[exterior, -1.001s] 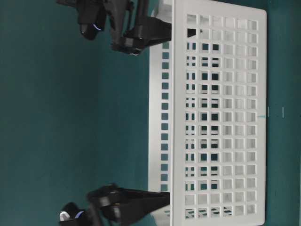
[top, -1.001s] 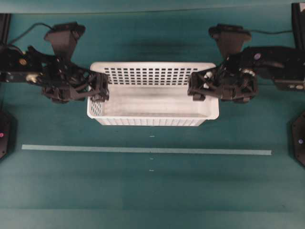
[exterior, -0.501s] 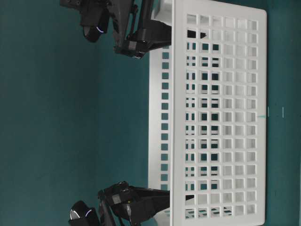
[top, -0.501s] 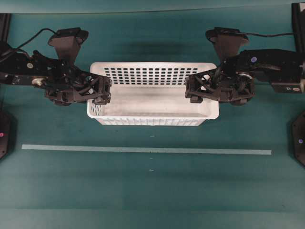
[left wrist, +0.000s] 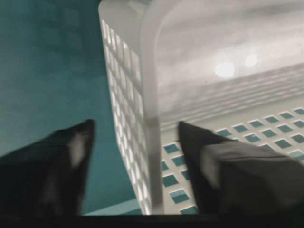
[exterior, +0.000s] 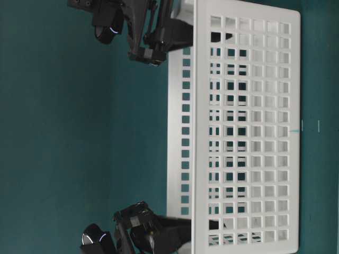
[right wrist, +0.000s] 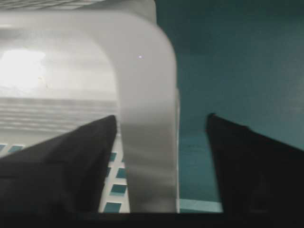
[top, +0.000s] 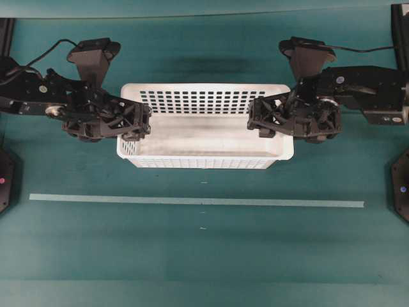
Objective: Lift the white basket with both hands.
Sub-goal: 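Raise the white basket off the table with both grippers, then carry the basket forward toward the front strip and lower it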
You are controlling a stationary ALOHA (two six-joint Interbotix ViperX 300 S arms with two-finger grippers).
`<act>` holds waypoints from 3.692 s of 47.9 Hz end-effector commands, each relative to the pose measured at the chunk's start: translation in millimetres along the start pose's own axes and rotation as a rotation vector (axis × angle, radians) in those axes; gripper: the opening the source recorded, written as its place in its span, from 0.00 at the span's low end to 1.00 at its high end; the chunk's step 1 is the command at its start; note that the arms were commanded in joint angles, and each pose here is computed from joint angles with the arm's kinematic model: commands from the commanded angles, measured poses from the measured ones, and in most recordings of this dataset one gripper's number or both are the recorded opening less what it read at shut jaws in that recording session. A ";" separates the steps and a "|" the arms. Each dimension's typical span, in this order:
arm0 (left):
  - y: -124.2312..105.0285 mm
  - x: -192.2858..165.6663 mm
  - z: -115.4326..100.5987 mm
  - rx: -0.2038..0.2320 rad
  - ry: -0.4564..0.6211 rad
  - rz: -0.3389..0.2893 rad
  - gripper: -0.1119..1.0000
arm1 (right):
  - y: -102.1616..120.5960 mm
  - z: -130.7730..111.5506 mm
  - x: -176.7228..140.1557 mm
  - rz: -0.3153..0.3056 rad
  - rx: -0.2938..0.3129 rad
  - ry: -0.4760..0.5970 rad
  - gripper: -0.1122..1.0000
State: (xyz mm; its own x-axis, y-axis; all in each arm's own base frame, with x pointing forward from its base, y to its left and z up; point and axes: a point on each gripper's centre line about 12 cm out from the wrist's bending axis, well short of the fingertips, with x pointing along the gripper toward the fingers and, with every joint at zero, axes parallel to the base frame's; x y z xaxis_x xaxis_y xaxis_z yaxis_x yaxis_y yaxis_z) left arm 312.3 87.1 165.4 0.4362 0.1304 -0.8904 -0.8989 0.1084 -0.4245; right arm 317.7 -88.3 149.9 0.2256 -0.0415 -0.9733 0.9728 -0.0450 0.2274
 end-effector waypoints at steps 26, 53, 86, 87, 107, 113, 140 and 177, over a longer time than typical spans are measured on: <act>-4.8 -2.2 0.8 0.001 -0.010 -0.029 0.13 | 1.4 1.1 -0.7 0.010 0.019 0.007 0.25; -13.4 -16.3 3.5 0.000 -0.025 -0.074 0.13 | 4.2 3.2 -12.9 0.031 -0.009 -0.005 0.25; -20.2 -37.6 -0.9 0.013 -0.021 -0.089 0.13 | 1.8 -1.6 -30.4 0.023 -0.020 0.002 0.25; -19.8 -37.3 -2.1 0.013 -0.018 -0.087 0.13 | 1.5 -2.1 -30.0 0.021 -0.020 0.002 0.25; -26.5 -36.9 -42.3 0.046 0.047 -0.095 0.13 | 7.2 -38.5 -28.1 0.026 -0.050 0.034 0.25; -28.1 -37.1 -53.5 0.063 0.064 -0.097 0.13 | 7.6 -51.2 -26.9 0.030 -0.050 0.042 0.25; -28.8 -39.6 -93.1 0.055 0.129 -0.082 0.13 | -3.2 -95.9 -19.7 0.002 -0.049 0.071 0.25; -28.8 -20.9 -109.4 0.075 0.151 -0.038 0.11 | -5.9 -113.7 -4.9 -0.002 -0.057 0.077 0.25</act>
State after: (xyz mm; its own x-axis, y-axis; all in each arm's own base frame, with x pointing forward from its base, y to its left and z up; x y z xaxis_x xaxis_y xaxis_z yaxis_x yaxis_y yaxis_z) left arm 321.9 -23.7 173.0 0.4328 -0.0211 -0.9012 -0.8867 0.1701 -0.4299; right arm 315.0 24.2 151.3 0.2217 0.0395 -0.9743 0.9751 -0.0056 0.2216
